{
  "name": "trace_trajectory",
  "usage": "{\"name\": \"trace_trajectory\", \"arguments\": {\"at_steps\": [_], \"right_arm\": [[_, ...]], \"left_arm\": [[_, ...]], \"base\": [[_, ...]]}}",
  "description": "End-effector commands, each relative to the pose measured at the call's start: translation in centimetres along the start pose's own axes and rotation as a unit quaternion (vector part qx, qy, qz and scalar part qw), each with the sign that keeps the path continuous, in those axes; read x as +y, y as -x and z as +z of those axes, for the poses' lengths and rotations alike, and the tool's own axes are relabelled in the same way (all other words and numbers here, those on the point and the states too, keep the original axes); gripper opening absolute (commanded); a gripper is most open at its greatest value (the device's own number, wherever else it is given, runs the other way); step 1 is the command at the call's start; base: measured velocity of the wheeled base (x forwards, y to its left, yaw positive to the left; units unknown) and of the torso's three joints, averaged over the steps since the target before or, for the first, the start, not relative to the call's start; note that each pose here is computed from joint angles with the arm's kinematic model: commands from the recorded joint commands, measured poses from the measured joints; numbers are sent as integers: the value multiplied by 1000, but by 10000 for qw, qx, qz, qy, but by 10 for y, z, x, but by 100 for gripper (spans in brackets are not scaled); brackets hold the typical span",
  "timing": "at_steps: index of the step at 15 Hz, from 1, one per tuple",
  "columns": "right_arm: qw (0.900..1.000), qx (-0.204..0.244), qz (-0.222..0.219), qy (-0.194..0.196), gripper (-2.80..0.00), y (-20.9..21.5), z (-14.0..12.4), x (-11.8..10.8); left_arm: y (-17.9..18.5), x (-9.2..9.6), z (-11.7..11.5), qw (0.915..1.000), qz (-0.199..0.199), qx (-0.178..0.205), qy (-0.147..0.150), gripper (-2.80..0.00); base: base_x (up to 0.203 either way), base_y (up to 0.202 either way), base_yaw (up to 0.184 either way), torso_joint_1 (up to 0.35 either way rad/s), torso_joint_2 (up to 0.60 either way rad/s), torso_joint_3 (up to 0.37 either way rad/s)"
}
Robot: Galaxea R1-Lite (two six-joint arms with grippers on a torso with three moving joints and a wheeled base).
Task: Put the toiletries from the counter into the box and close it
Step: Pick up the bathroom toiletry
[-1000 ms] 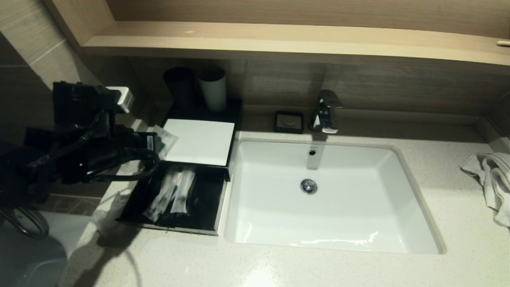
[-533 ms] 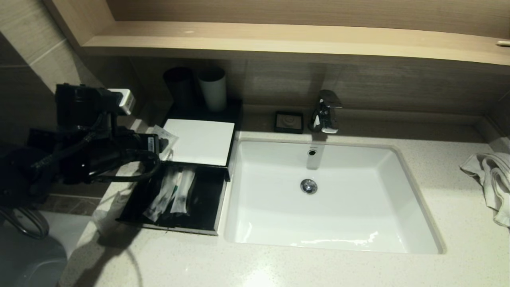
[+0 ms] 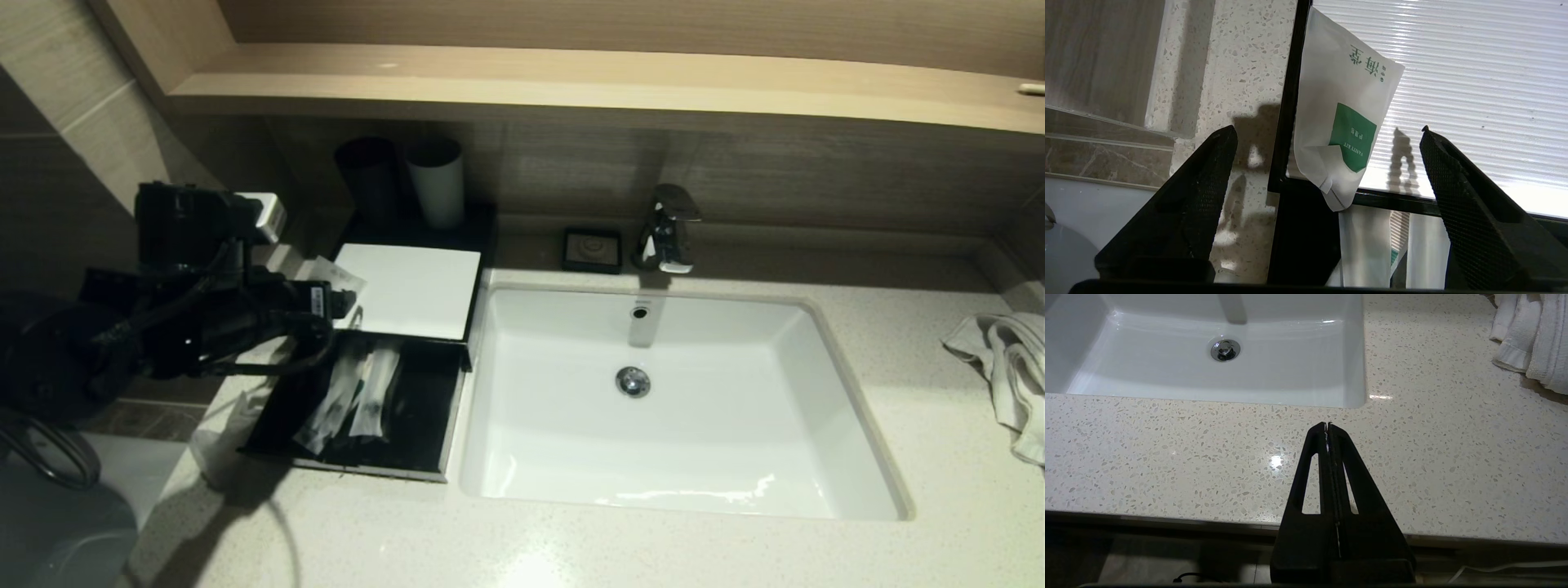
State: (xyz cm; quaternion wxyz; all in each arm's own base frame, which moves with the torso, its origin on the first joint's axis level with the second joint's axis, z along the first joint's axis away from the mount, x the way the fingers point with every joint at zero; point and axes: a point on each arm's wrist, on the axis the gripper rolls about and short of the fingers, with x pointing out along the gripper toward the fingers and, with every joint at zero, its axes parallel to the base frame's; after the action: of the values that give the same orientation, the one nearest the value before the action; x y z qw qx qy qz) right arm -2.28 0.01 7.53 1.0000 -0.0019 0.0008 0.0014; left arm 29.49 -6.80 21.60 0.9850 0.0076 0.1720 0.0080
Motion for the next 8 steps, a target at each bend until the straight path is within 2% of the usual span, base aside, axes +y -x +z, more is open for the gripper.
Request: {"name": "trace_trajectory", "arguments": {"at_steps": [1, 8], "right_arm": [[10000, -1, 2, 4, -280, 0, 0, 0], [10000, -1, 2, 4, -280, 0, 0, 0]], "left_arm": [[-3, -1, -1, 10000, -1, 17, 3, 0], [-10, -3, 1, 9998, -1, 11, 175, 0]], "base": [[0, 0, 0, 0, 0, 0], [0, 0, 0, 0, 0, 0]]}}
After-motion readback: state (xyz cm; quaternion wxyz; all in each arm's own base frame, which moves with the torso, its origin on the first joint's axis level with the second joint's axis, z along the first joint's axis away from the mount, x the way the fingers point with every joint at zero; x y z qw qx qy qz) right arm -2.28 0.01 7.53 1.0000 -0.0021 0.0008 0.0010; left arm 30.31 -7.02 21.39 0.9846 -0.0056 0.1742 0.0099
